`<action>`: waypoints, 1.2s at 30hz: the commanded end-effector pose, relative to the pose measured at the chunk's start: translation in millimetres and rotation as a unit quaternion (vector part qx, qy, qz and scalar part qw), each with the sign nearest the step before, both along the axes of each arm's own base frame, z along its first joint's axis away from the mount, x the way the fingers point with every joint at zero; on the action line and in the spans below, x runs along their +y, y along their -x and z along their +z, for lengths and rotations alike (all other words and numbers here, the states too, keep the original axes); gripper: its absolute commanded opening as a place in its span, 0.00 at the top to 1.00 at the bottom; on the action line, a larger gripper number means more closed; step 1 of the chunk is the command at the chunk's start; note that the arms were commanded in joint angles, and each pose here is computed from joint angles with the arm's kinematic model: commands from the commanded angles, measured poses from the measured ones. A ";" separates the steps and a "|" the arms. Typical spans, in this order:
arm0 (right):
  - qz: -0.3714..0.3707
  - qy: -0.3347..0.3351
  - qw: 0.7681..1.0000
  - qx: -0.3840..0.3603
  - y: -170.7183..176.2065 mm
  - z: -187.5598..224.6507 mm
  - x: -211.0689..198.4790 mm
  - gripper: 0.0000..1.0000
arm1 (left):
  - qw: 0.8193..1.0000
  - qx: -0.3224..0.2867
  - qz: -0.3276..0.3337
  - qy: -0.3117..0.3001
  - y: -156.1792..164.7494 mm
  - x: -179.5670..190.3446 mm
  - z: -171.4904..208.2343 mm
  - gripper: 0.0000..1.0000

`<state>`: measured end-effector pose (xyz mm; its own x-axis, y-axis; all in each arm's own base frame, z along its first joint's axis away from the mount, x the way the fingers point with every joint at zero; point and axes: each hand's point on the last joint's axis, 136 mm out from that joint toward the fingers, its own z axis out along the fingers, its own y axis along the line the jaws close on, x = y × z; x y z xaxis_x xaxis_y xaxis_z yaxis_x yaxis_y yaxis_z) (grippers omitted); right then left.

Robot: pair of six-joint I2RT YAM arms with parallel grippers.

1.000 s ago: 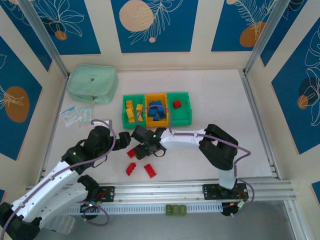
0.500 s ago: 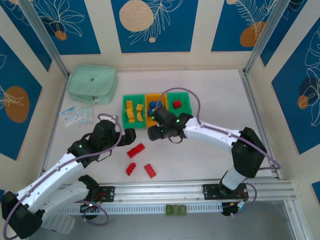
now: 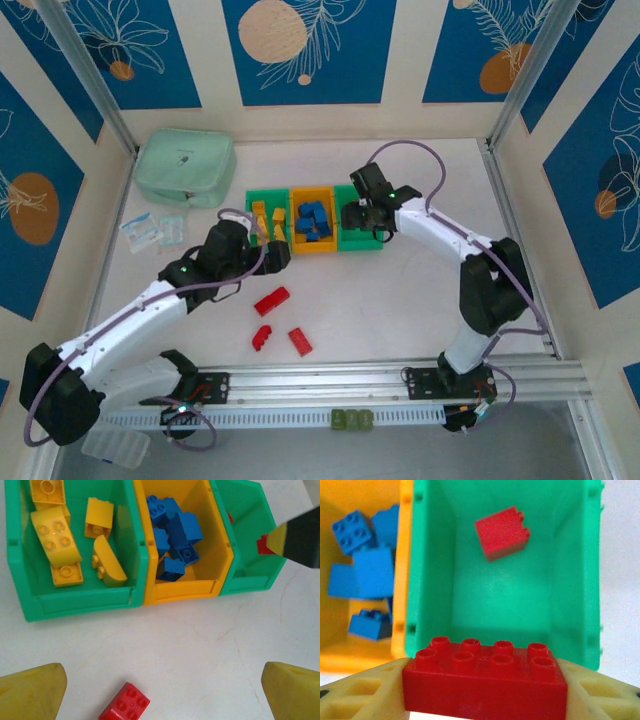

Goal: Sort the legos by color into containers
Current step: Place the lego in the container, then pick up the lego from the bottom-center of the table.

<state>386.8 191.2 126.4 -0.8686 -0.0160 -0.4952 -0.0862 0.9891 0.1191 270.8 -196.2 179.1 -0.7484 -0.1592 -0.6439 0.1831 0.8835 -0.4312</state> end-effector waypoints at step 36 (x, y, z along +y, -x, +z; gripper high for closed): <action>0.111 -0.017 0.993 0.023 75.0 12.0 74.2 0.14 | 1.000 -0.006 0.014 0.006 17.4 24.8 3.5 0.01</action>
<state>338.9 252.8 140.7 -0.8476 -0.1860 -0.4970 -0.2784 0.9532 0.1181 261.7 -187.8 192.0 -0.7231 -0.1757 -0.6680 0.2124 0.8637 -0.4571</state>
